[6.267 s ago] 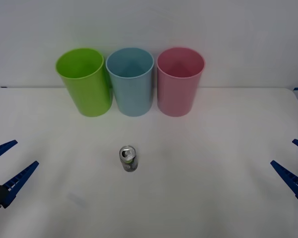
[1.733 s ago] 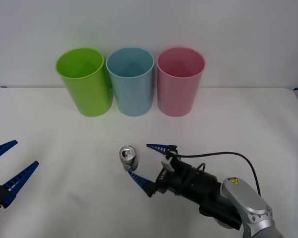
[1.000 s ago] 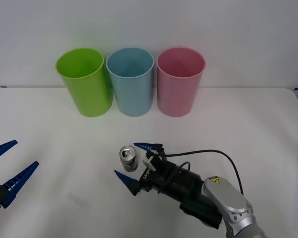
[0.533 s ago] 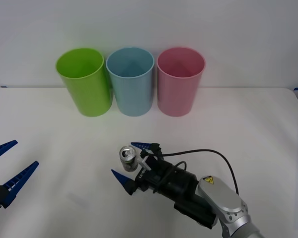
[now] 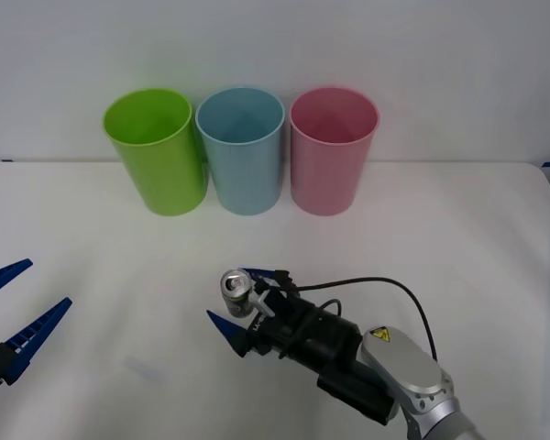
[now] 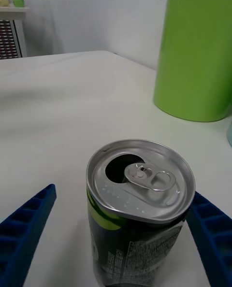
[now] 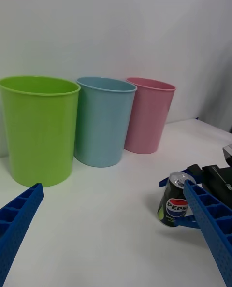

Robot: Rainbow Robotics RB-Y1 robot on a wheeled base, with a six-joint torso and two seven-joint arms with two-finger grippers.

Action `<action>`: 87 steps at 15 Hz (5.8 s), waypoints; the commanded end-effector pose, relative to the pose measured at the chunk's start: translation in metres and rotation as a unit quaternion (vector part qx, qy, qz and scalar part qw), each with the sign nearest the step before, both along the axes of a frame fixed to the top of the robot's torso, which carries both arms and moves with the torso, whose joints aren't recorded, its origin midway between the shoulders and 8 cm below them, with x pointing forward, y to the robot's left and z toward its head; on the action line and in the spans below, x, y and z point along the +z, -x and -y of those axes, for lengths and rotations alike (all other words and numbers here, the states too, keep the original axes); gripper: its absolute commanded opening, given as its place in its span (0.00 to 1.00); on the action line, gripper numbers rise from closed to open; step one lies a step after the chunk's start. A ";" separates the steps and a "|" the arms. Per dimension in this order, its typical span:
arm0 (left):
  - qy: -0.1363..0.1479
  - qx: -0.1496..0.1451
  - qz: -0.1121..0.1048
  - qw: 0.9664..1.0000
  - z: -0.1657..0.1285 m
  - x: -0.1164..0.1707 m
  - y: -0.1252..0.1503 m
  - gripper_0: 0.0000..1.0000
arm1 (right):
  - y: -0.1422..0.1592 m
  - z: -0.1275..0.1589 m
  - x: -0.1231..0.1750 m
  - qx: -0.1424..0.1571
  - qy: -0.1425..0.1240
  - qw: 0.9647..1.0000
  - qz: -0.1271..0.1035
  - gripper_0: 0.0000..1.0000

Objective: Grasp the object on the table and drop it into the matching bin: aluminum can to the light blue bin, PET bottle to the pink bin.

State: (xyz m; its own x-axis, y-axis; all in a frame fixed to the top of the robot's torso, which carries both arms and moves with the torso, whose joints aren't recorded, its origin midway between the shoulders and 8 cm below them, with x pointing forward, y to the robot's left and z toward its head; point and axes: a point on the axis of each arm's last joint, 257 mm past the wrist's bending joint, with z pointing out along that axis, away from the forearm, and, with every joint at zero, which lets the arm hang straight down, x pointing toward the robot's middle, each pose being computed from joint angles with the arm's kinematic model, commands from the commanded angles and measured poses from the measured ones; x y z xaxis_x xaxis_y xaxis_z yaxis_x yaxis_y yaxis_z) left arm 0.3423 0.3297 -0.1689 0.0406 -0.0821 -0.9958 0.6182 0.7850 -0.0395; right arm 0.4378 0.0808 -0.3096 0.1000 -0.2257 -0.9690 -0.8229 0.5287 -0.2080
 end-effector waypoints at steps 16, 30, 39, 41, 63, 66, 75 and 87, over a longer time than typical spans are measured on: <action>0.000 0.000 0.000 1.000 0.000 0.000 0.000 1.00 | -0.006 -0.002 0.010 -0.011 -0.014 1.000 -0.002 0.00; 0.000 0.000 0.000 1.000 0.000 0.000 0.000 1.00 | 0.021 0.061 0.111 -0.029 -0.124 0.992 -0.022 0.00; 0.000 0.000 0.000 1.000 0.000 0.000 0.000 1.00 | 0.030 0.098 0.199 -0.049 -0.201 0.978 0.011 0.00; 0.000 0.000 0.000 1.000 0.000 0.000 0.000 1.00 | 0.027 0.102 0.218 -0.051 -0.217 0.975 0.022 0.00; 0.000 0.000 0.000 1.000 0.000 0.000 0.000 1.00 | -0.168 0.032 0.307 -0.102 -0.229 0.967 0.043 0.00; 0.000 0.000 0.000 1.000 0.000 0.000 0.000 1.00 | -0.185 0.016 0.304 -0.111 -0.221 0.968 0.033 0.00; 0.000 0.000 0.000 1.000 0.000 0.000 0.000 1.00 | -0.205 -0.015 0.297 -0.124 -0.195 0.973 0.027 0.00; 0.000 0.000 0.000 1.000 0.000 0.000 0.000 1.00 | -0.211 -0.005 0.300 -0.135 -0.179 0.973 0.049 0.80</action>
State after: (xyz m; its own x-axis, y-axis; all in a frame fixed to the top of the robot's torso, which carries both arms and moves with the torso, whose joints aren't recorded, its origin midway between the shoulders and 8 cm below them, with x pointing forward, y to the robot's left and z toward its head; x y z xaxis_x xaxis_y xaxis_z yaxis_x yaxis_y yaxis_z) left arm 0.3423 0.3297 -0.1689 0.0406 -0.0821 -0.9958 0.6182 0.7850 -0.0395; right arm 0.6479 0.0879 -0.0094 0.1749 0.1016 -0.9793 -0.6326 0.7738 -0.0327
